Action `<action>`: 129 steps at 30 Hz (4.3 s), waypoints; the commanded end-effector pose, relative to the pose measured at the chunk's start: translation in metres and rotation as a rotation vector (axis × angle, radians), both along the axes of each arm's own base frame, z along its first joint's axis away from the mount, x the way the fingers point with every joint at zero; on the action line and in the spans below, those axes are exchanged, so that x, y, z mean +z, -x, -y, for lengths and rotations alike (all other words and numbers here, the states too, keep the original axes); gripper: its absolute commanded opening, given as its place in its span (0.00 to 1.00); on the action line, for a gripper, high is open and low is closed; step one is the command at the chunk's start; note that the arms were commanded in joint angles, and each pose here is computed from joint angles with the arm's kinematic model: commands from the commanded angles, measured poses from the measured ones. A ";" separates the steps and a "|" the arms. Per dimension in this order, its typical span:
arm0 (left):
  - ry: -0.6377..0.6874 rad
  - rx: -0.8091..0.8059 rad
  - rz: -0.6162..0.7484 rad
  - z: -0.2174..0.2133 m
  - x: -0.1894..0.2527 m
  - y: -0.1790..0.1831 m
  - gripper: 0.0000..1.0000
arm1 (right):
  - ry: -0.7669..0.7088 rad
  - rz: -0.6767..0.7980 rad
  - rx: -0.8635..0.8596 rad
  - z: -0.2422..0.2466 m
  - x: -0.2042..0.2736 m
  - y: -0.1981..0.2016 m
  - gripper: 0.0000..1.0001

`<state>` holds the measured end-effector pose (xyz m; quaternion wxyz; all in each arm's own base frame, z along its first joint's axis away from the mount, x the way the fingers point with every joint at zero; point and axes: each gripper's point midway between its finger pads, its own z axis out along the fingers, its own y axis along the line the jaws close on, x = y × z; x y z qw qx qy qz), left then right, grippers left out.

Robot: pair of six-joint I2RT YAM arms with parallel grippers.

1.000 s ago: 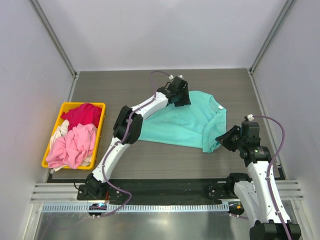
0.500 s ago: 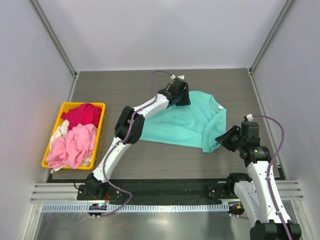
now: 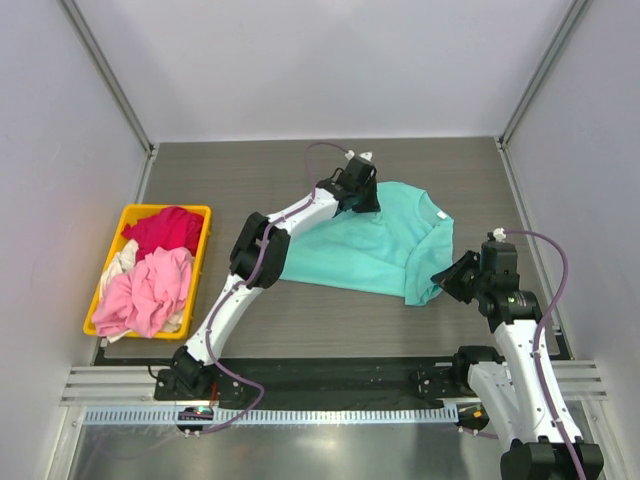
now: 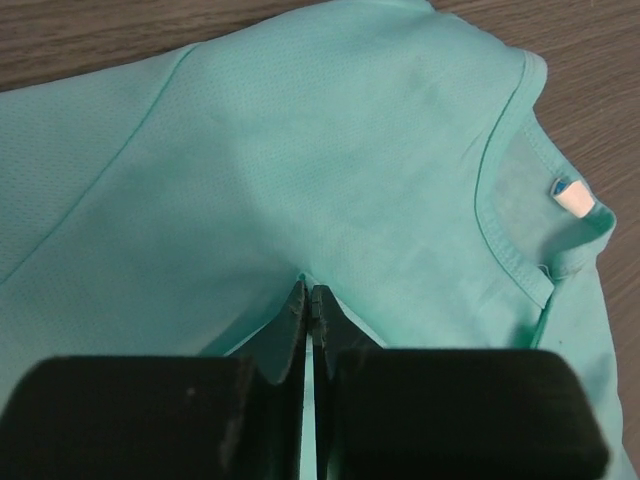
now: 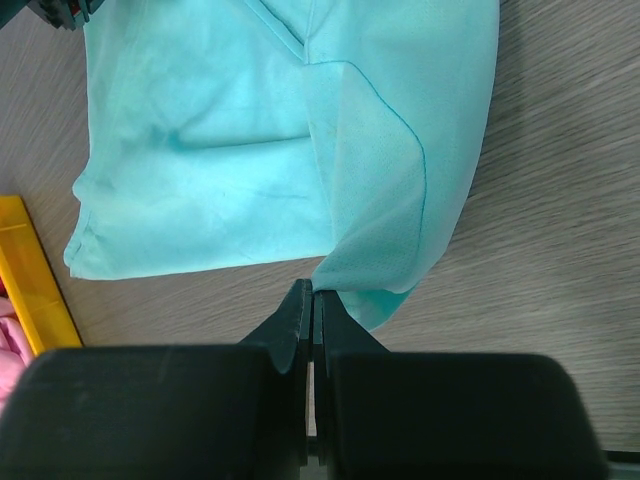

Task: Fold and stack the t-shirts
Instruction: Flatten the tshirt out

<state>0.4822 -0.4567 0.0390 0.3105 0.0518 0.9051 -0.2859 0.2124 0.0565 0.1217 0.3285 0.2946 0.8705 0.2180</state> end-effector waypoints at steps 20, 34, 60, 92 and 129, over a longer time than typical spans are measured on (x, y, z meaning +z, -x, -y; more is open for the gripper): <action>-0.060 0.109 0.073 -0.105 0.207 0.070 0.00 | 0.154 0.148 -0.215 0.046 0.112 -0.067 0.01; 0.109 0.177 0.301 -0.218 0.381 0.246 0.00 | 0.235 0.491 -0.341 0.070 0.287 0.015 0.01; 0.327 0.366 0.438 -0.244 0.447 0.011 0.00 | 0.354 0.797 -0.195 0.069 0.402 -0.243 0.01; -0.054 0.323 -0.272 -0.276 0.014 0.214 0.00 | 0.306 -0.213 -0.225 0.071 -0.042 -0.055 0.08; -0.136 0.383 -0.300 -0.298 0.001 0.248 0.00 | 0.288 -0.152 0.100 0.024 -0.023 -0.084 0.42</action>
